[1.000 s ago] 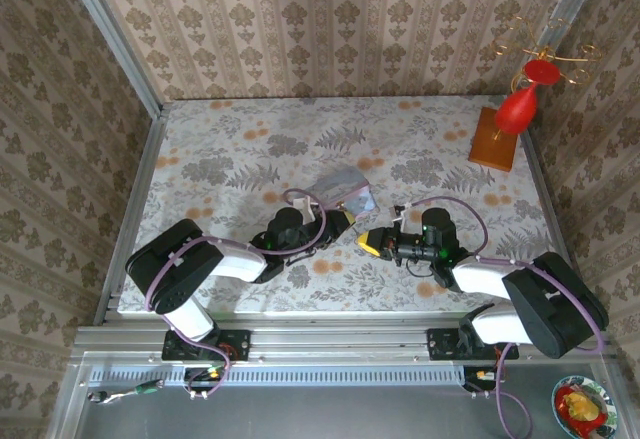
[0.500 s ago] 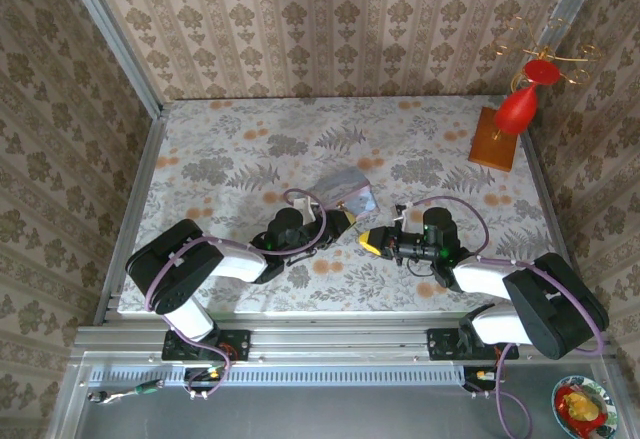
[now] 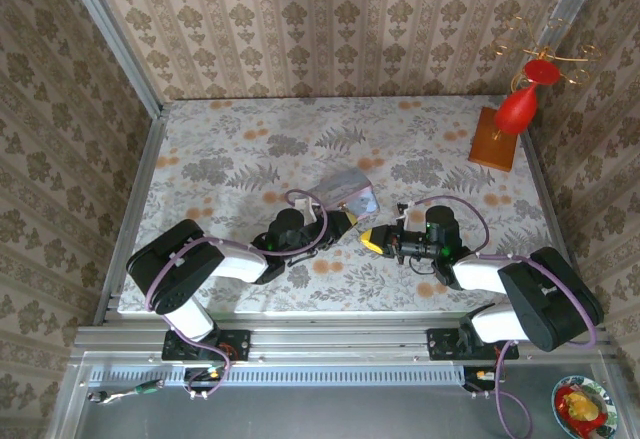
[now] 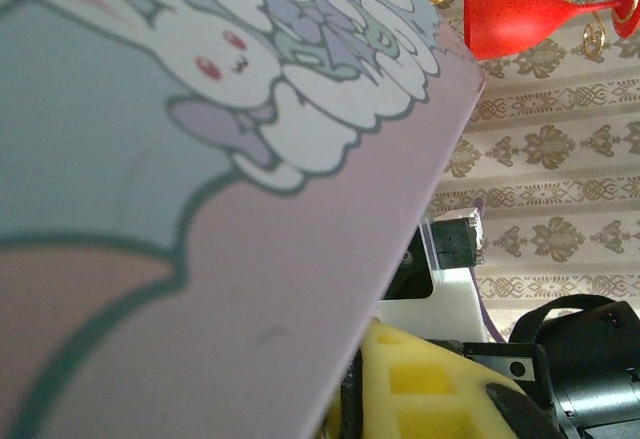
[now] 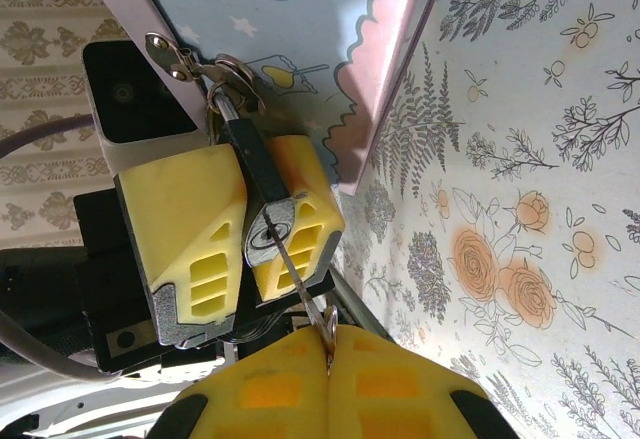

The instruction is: Unlock the padlock with the key

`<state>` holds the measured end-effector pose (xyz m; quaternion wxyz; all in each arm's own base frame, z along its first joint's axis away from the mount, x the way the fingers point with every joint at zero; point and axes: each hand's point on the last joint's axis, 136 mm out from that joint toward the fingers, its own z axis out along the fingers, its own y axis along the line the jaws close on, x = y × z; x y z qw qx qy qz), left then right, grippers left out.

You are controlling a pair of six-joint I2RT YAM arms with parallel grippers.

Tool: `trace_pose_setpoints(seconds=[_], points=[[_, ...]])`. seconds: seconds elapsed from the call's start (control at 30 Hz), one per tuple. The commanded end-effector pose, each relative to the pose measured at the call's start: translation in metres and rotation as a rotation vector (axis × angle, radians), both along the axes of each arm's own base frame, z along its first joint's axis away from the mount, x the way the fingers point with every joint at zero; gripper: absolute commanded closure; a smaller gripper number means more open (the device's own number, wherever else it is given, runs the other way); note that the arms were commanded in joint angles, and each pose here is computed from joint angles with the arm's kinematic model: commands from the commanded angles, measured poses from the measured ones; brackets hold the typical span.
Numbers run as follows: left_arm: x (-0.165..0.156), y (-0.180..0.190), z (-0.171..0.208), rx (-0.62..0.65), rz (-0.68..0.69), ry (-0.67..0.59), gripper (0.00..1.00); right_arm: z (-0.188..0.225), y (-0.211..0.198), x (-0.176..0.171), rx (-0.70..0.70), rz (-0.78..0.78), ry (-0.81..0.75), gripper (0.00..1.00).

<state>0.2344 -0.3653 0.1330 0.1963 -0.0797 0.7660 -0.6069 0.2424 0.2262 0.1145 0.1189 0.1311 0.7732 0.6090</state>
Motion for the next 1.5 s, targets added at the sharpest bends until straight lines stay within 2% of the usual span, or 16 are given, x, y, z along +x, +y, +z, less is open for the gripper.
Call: trace_pose_setpoints(seconds=[0.0,1.47], points=[[-0.011,-0.021,0.029,-0.079,-0.075,-0.061,0.96,0.016,0.001,0.006,0.030,-0.006,-0.051,1.00],[-0.030,-0.036,0.008,-0.003,-0.145,-0.043,0.96,0.032,-0.005,0.020,0.032,-0.035,-0.088,1.00]])
